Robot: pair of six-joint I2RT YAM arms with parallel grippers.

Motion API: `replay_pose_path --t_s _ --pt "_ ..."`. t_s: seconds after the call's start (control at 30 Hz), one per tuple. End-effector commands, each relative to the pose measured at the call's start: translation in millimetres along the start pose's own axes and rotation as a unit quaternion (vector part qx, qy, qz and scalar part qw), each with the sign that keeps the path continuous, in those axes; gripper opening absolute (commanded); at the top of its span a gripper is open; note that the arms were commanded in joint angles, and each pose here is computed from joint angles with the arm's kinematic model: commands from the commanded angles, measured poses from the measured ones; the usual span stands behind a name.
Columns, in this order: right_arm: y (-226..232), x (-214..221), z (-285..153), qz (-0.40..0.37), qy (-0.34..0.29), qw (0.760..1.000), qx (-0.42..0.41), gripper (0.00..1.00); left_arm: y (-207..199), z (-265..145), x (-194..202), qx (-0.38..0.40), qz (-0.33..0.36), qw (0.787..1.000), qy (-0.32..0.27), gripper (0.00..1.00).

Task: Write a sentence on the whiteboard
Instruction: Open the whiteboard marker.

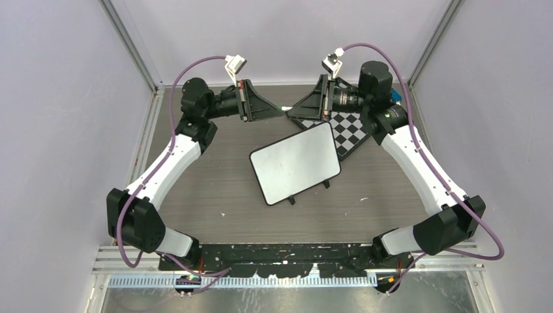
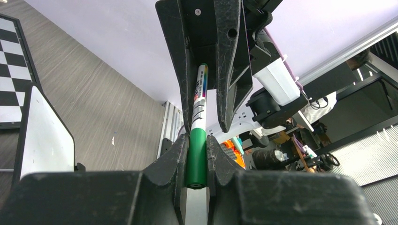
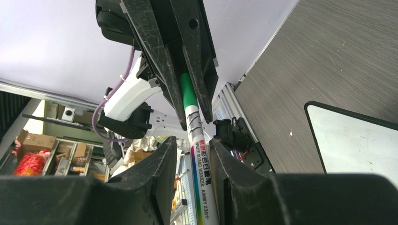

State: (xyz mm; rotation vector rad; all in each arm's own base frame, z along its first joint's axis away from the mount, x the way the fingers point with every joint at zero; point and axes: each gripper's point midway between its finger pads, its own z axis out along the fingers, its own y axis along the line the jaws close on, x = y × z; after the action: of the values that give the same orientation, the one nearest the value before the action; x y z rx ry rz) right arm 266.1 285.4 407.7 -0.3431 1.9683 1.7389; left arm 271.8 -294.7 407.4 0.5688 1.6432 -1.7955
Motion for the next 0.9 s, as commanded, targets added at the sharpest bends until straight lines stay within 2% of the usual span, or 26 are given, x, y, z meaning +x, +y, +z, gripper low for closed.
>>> replay_pose_path --t_s 0.0,0.07,0.1,0.17,0.37,0.67,0.87 --pt "30 0 -5 -0.046 -0.001 0.998 -0.033 0.37 -11 1 12 0.014 0.009 1.0 0.024 0.0" --pt "28 0 -4 -0.043 -0.001 0.999 -0.031 0.41 -12 3 14 0.017 0.008 0.999 0.028 0.0" --pt "28 0 -4 -0.043 -0.002 0.999 -0.03 0.47 -12 4 15 0.019 0.007 0.999 0.031 0.0" --pt "27 0 -4 -0.041 -0.002 0.999 -0.029 0.5 -12 7 18 0.021 0.004 0.999 0.035 0.0" --pt "26 1 -5 -0.046 -0.002 0.999 -0.028 0.4 -11 11 24 0.027 -0.003 0.999 0.046 0.0" --pt "22 4 -8 -0.046 0.003 0.999 -0.024 0.48 -20 5 18 0.035 0.0 0.999 0.04 0.0" --pt "24 4 -9 -0.046 0.004 0.999 -0.025 0.49 -19 4 20 0.036 -0.006 0.998 0.044 0.0"
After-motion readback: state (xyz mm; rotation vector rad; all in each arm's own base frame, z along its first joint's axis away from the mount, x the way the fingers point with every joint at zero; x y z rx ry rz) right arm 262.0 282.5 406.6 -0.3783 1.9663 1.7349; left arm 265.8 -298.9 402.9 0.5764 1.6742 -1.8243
